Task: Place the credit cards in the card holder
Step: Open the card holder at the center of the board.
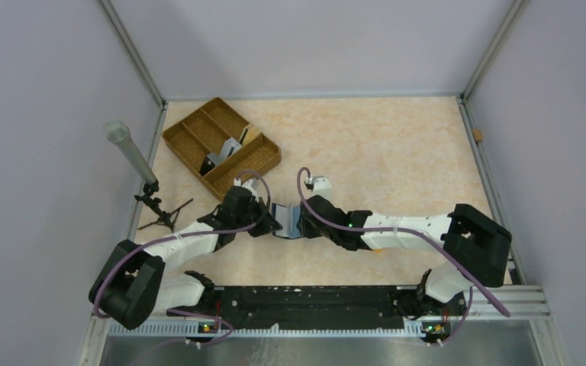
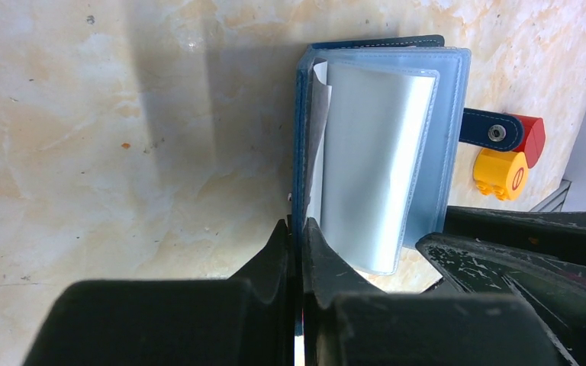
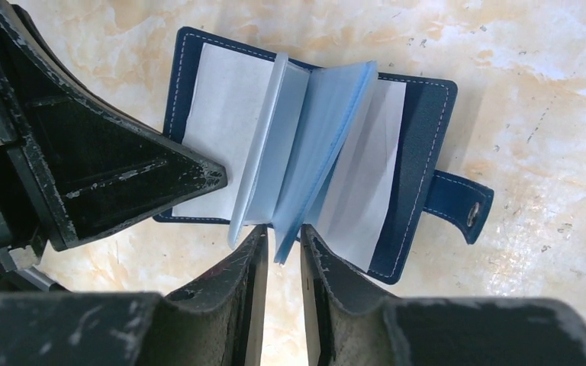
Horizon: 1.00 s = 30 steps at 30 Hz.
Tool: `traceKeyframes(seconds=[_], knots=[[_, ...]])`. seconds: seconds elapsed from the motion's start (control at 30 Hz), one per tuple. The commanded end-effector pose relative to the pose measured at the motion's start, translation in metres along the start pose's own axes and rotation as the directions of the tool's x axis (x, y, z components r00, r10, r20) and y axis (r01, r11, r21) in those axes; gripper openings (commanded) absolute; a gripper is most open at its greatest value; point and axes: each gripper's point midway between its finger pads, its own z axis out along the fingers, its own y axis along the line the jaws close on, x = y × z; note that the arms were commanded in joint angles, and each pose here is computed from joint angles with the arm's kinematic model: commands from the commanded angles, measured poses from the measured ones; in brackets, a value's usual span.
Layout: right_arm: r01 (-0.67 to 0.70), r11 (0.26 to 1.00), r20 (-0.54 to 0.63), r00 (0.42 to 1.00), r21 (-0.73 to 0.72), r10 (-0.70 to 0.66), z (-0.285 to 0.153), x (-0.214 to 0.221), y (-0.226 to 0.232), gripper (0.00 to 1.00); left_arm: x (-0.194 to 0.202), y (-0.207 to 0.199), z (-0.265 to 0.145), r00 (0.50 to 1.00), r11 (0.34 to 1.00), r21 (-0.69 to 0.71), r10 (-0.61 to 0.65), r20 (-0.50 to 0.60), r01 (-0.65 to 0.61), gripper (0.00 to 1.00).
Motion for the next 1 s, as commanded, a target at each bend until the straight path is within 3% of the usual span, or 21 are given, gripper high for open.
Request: traceKeyframes(seconds=[0.0,0.33,0.97], knots=[[-0.025,0.999,0.052,0.998,-0.041,0.027,-0.012,-0.014,0.011,0.22,-0.003,0.0,0.002,1.0,1.0,0.005,0.009,0.021,-0.009,0.0],[-0.027,0.999,0.035,0.999,-0.037,0.028,-0.008,-0.008,0.011,0.03,-0.003,0.0,0.001,1.0,1.0,0.008,0.01,0.019,-0.01,0.0],[-0.095,0.957,0.009,0.995,-0.275,0.101,-0.009,-0.004,0.053,0.01,0.001,0.005,0.004,1.0,1.0,-0.006,0.006,0.008,-0.006,0.0]])
